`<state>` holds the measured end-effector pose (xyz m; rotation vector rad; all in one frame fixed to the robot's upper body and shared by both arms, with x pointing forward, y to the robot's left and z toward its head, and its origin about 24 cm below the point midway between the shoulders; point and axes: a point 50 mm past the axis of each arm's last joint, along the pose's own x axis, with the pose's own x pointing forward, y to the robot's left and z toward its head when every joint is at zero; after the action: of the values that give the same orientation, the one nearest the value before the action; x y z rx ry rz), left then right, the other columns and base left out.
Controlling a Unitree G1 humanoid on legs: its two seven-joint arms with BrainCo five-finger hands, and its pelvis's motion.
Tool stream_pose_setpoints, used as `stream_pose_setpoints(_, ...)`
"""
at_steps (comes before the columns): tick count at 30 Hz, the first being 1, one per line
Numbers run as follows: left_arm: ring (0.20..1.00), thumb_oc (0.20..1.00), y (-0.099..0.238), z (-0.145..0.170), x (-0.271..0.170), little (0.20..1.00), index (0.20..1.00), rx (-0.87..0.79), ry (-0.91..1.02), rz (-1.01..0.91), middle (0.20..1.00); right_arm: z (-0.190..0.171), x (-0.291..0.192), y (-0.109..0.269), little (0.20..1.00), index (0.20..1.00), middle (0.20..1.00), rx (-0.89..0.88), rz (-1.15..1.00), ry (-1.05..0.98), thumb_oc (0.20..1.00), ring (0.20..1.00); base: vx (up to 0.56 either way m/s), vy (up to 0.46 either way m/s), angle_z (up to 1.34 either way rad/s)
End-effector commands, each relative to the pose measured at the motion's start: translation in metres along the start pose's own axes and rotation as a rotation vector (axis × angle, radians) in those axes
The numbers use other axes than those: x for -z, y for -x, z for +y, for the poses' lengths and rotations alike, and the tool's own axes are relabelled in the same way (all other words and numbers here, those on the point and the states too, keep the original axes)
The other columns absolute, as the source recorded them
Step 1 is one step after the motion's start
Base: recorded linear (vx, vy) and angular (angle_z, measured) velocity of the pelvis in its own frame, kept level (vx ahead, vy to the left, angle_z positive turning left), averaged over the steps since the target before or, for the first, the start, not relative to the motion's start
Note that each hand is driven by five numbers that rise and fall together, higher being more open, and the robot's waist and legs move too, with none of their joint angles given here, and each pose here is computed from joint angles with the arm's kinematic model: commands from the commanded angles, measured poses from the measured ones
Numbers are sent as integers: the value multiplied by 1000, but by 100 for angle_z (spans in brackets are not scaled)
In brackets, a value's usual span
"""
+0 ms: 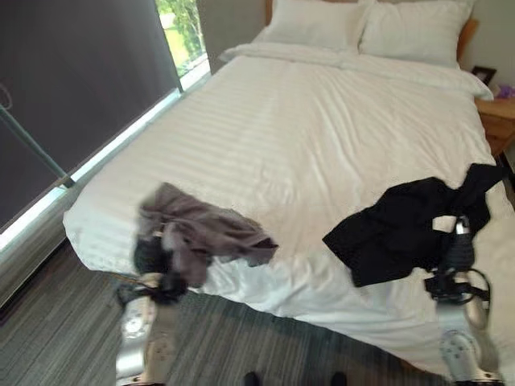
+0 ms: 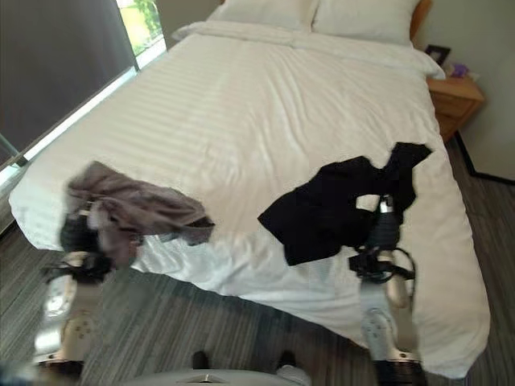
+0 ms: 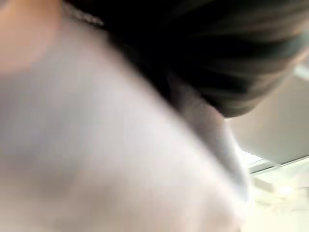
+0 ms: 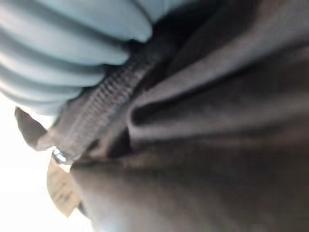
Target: Pick up bed clothes into laundry basket.
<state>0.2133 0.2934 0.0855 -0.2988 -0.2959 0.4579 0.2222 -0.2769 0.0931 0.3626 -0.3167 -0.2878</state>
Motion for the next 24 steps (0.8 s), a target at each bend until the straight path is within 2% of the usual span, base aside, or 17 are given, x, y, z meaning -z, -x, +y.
stream_pose_setpoints(1,200,200,-20,-37,-63,200,200,209,-35,-319,200,13,-41,-14,200,200,200,-83,-214,49,200,200,11,77,-22)
stream_pose_setpoints(6,200,200,-40,-87,-83,200,200,405,15,-412,200,1,-57,0,200,200,200,-86,-237,166,200,200,-91,28,-18)
stream_pose_setpoints(9,200,200,-44,-102,-94,200,200,446,39,-464,200,8,-70,-5,200,200,200,-100,-319,84,200,200,-184,-50,-75)
stream_pose_setpoints(13,200,200,-40,-80,-101,200,200,386,35,-481,200,19,-69,-16,200,200,200,-116,-349,-26,200,200,-257,67,-171)
stream_pose_setpoints(18,200,200,-27,-42,-95,200,200,260,62,-441,200,48,-49,-29,200,200,200,-198,-288,-179,200,200,-175,-254,-271)
stream_pose_setpoints(24,200,200,-23,-38,-68,200,200,199,182,-360,200,43,-46,-20,200,200,200,-221,-264,-205,200,200,-6,-379,-96)
